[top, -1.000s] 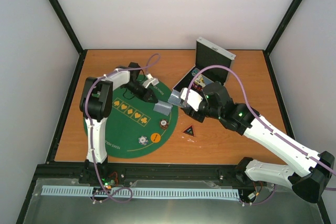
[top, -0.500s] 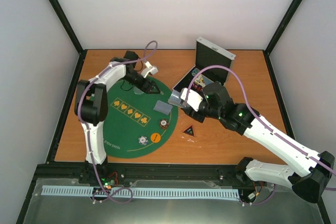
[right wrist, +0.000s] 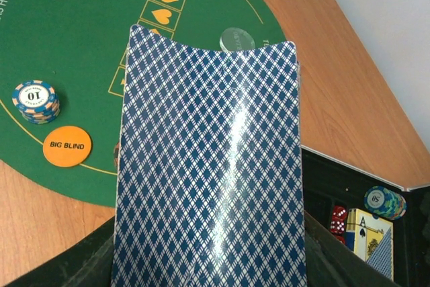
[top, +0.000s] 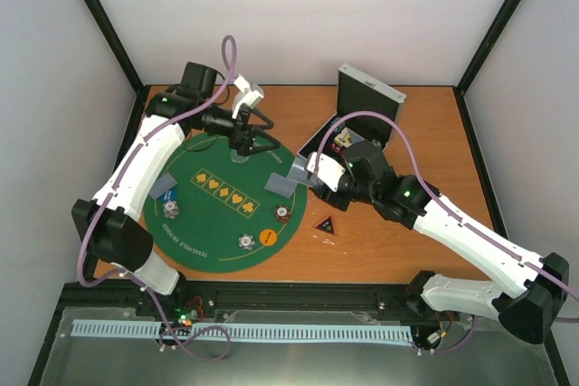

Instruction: Distribute texas hold em gaming equipment

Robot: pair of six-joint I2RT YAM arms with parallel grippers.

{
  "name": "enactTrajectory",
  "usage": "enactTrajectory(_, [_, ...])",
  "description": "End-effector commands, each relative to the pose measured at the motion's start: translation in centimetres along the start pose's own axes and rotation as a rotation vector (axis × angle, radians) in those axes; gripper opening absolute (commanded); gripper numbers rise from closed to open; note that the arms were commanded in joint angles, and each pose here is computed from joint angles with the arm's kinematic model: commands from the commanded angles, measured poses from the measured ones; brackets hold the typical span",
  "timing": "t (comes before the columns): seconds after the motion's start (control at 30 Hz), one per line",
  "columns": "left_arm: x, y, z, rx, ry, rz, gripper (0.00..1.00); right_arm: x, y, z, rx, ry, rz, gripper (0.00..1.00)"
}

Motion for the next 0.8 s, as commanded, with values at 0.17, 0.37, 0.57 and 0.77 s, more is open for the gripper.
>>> enactTrajectory(0.17, [4.1,0.2,-1.4,-0.065,0.078,0.1,1.0,-0.5,-0.8,1.7,0.002,-0.067,-0.01,0.52])
enactTrajectory(0.37, [6.2,0.3,-1.9,-0.095,0.114,0.049,1.0,-0.5,-0.7,1.5,0.007,-0.066,-0.009,0.52])
enactTrajectory(0.57, [8.2,-0.2,-2.6,-0.089,0.167,0.019,1.0,-0.6,-0.7,1.5,0.003,-0.068,-0.014,0.52])
enactTrajectory(0.77, [8.3,0.7,-3.2,-0.088,0.196,0.107,1.0,-0.9,-0.7,1.5,0.0,-0.077,-0.016,0.52])
Point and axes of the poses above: each gripper's point midway between its finger pads, its own x axis out along the fingers, its own y axis along the line the jaws close on, z = x × y, the point moved 9 cm from there along -x, back along the fingers
